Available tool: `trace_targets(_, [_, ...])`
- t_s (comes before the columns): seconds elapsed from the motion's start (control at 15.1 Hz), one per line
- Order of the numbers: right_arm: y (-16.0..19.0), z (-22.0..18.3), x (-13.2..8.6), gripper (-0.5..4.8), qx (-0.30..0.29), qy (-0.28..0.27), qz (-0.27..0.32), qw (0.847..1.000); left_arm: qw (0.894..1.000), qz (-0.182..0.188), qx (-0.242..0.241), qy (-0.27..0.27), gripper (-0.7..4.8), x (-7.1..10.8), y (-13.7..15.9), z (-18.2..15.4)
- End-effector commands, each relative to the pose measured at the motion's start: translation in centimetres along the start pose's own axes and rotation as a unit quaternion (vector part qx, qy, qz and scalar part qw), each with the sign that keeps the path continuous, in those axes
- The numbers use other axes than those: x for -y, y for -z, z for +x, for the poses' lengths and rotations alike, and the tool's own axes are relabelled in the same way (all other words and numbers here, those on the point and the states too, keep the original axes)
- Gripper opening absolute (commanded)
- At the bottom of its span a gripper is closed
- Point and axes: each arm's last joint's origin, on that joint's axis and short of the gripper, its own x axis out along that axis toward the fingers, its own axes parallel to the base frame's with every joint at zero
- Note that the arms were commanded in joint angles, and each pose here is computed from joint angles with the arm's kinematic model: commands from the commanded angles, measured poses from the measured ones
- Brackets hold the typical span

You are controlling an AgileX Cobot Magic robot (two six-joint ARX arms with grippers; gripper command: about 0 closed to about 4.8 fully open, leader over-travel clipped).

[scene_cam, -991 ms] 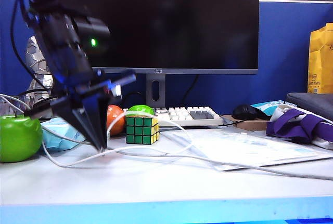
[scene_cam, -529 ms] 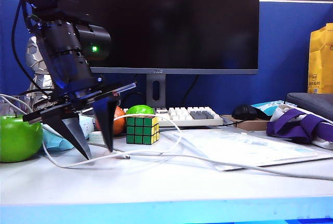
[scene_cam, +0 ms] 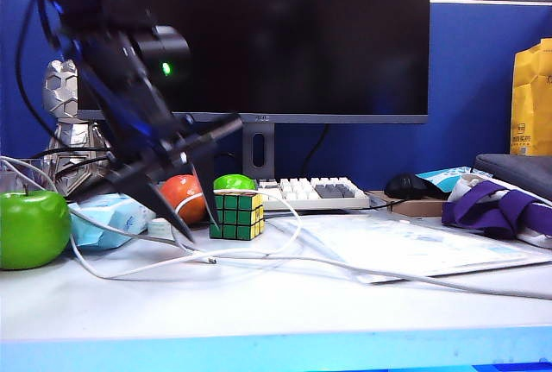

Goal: Pick up the Type-C charging cable and the charging base, insert one end of the Type-C charger into the corresponding slot on the base, and finally place the plugged-in charger back on the table.

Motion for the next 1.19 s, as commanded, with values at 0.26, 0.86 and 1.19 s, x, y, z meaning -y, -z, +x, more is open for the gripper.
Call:
trace_targets(0.26, [-0.2, -0.3, -0.2, -0.04, 0.007, -0.001, -0.003, 1.0, 0.999, -0.054, 0.002, -0.001, 1.5, -0.2, -0.5, 1.3])
trace_targets(0.86, [-0.2, -0.3, -0.2, -0.04, 0.007, -0.001, -0.003, 1.0, 0.996, -0.078, 0.024, -0.025, 1.47, -0.5, -0.7, 1.5])
trace_targets(1.19, [-0.1, -0.4, -0.3, -0.04, 0.005, -0.002, -0.001, 1.0, 0.995, -0.094, 0.017, -0.031, 1.34, -0.9, -1.0, 2.7])
